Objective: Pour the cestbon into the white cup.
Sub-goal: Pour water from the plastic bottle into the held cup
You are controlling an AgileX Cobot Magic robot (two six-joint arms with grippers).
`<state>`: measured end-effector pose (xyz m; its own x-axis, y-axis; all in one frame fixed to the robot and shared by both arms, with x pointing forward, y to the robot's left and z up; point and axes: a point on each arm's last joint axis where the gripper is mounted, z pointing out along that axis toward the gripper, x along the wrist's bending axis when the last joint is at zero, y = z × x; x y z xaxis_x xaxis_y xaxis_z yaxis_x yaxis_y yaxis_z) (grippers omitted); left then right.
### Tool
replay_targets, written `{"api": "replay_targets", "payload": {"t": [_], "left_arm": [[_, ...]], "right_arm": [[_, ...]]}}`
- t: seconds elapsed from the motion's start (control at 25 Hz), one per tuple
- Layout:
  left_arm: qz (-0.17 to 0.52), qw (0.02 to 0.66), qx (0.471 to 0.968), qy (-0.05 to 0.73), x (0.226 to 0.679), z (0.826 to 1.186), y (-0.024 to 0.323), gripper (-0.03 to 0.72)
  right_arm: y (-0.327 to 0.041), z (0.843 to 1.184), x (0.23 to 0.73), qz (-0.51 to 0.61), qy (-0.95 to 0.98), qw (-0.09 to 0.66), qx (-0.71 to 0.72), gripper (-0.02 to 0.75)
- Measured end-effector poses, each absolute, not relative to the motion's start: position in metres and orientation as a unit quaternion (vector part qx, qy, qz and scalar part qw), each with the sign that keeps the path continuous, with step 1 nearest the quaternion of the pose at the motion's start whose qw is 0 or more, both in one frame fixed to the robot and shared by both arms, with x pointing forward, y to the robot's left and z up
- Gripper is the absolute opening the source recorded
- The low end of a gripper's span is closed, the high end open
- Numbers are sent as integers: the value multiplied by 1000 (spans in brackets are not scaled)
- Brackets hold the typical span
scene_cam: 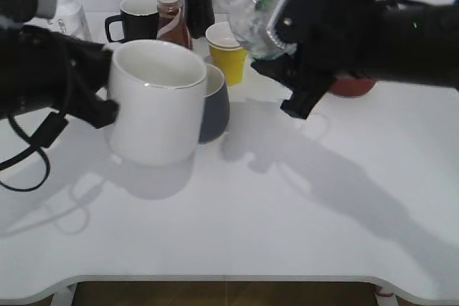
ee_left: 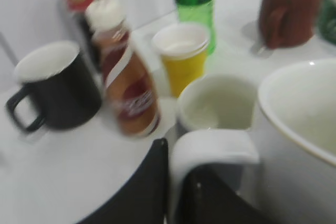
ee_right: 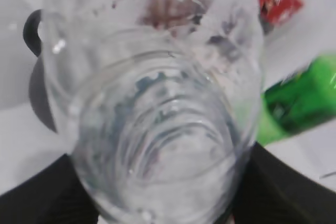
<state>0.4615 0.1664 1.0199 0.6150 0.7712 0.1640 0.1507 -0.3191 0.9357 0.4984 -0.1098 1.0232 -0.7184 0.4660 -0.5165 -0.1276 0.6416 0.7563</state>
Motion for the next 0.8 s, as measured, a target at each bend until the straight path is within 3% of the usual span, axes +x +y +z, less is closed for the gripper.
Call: {"api": "replay_targets", "payload": {"t": [0.28, 0.8], "left_arm": [[297, 505, 761, 279, 454, 1026, 148, 32], [298, 510, 759, 276, 454, 1027, 147, 31]], "right_arm": [[-101, 1051, 508, 332, 840, 428, 3, 460], [-99, 1056, 510, 255, 817, 493, -159, 460]]}}
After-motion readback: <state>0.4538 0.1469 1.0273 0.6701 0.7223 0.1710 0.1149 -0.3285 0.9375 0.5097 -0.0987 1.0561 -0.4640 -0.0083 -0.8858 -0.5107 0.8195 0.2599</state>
